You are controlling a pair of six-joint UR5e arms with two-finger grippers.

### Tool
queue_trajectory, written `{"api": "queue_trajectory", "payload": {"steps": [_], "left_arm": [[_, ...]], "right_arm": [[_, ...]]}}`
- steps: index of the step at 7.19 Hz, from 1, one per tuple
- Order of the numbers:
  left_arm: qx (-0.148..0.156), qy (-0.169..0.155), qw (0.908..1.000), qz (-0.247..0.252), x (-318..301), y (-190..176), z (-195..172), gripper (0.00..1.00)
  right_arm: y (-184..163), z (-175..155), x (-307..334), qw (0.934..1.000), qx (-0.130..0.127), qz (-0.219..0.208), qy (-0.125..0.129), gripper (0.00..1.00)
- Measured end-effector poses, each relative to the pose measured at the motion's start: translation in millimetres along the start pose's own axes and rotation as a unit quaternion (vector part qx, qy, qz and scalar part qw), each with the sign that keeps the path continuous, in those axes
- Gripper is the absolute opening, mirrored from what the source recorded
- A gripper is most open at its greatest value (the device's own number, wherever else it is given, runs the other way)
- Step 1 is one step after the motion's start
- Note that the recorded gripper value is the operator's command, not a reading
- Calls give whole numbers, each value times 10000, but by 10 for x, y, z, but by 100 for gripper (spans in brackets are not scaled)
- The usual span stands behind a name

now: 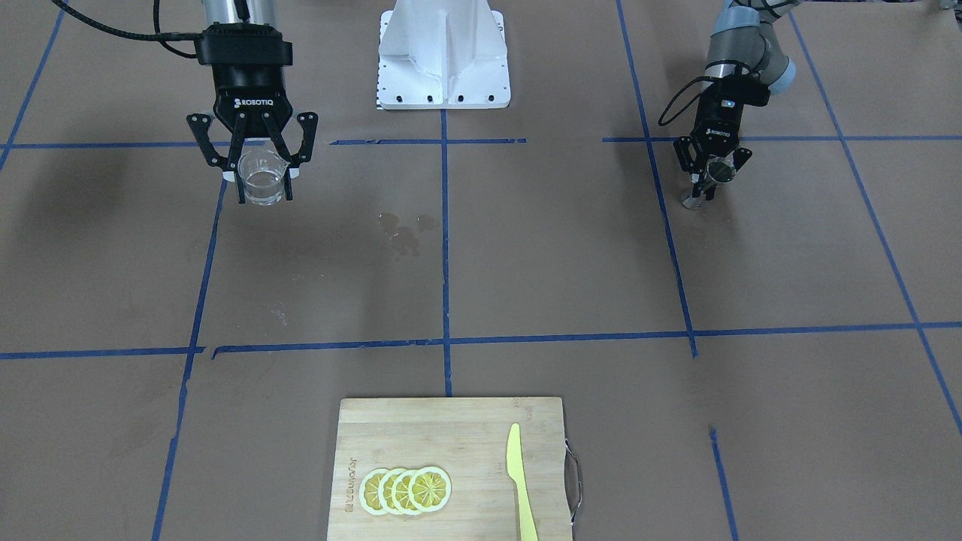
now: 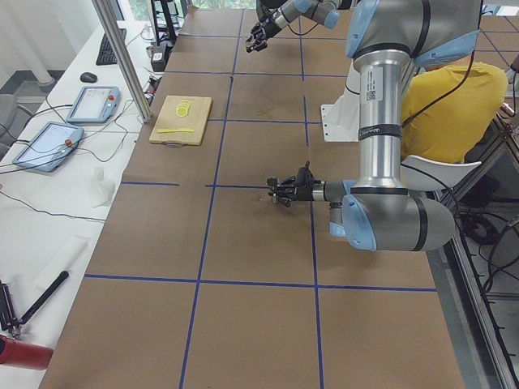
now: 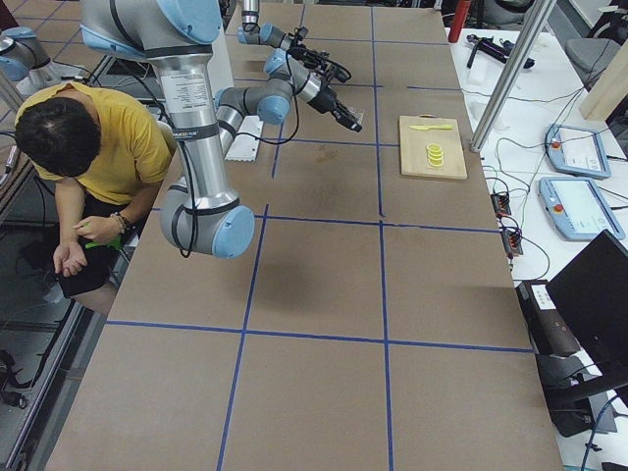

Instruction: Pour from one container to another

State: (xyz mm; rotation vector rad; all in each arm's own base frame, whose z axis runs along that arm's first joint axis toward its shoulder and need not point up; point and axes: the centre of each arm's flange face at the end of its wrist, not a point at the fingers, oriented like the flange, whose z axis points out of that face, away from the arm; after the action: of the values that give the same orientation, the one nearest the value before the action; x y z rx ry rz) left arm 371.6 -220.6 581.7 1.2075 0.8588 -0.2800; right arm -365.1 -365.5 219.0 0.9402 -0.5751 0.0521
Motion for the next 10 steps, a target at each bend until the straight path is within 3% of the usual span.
{"api": "queue_trajectory", "payload": {"steps": [1,2,3,10], "left_arm": [[-10,10,10000,-33,7,4,-2,0],[-14,16,10000,-49,11,6,-3,34],[-15,19,10000,-60,12,6,-4,99],[25,8,10000,-87,8,-17,-6,100]], "right_arm": [[-3,-2,-2,10000,3,1,-4,0],[-8,-4,-6,10000,7,7,-9,0],[-11,-6,-8,10000,9,10,-12,0],[-24,-16,-12,10000,24,20,-19,0]]}}
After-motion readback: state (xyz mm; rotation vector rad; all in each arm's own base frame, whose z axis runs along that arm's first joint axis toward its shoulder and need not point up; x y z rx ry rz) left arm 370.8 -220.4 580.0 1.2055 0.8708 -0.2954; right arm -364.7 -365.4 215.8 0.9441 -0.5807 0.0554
